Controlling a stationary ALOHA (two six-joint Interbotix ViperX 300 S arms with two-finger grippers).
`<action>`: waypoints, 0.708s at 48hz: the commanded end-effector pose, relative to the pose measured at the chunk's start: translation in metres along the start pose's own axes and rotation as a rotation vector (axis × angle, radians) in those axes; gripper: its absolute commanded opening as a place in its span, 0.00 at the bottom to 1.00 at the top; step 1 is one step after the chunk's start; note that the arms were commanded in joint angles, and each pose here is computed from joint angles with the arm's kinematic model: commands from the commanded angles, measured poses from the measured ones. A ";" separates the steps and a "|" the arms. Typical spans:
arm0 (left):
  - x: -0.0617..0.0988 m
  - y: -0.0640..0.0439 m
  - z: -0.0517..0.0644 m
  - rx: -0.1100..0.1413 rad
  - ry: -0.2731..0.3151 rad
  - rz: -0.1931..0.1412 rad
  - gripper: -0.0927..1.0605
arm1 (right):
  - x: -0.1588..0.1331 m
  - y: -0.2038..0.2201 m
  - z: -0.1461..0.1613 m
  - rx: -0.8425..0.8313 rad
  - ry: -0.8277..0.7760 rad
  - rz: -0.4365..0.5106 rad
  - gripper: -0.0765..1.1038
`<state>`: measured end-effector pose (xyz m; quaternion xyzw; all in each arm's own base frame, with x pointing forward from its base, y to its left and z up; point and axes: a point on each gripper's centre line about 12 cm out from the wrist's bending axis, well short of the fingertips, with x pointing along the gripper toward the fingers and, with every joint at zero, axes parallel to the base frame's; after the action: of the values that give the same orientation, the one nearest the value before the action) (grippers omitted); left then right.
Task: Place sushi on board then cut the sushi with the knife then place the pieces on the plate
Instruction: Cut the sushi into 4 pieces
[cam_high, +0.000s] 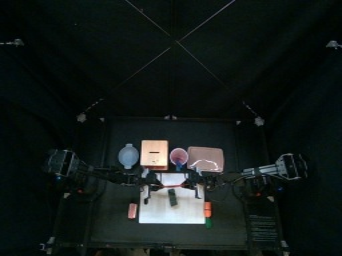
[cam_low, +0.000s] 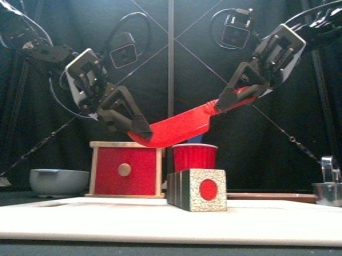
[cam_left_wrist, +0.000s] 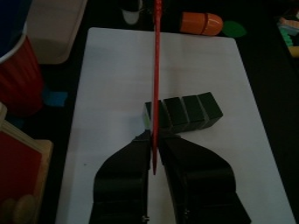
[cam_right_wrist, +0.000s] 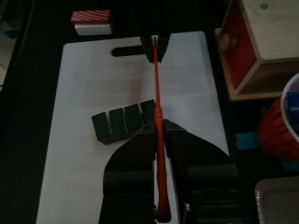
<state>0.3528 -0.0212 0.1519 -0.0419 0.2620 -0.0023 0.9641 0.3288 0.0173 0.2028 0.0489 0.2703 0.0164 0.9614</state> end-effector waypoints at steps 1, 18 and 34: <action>0.000 -0.003 0.013 -0.001 -0.036 -0.006 0.41 | 0.000 0.002 0.008 0.013 -0.024 0.006 0.42; 0.015 -0.020 -0.001 -0.026 0.014 -0.033 0.41 | 0.012 0.002 -0.010 0.066 0.048 -0.002 0.42; 0.025 -0.034 0.000 -0.029 0.021 -0.056 0.41 | 0.013 0.001 -0.019 0.099 0.074 -0.009 0.42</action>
<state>0.3660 -0.0500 0.1283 -0.0606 0.2922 -0.0194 0.9542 0.3280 0.0218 0.1722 0.0897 0.3190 0.0016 0.9435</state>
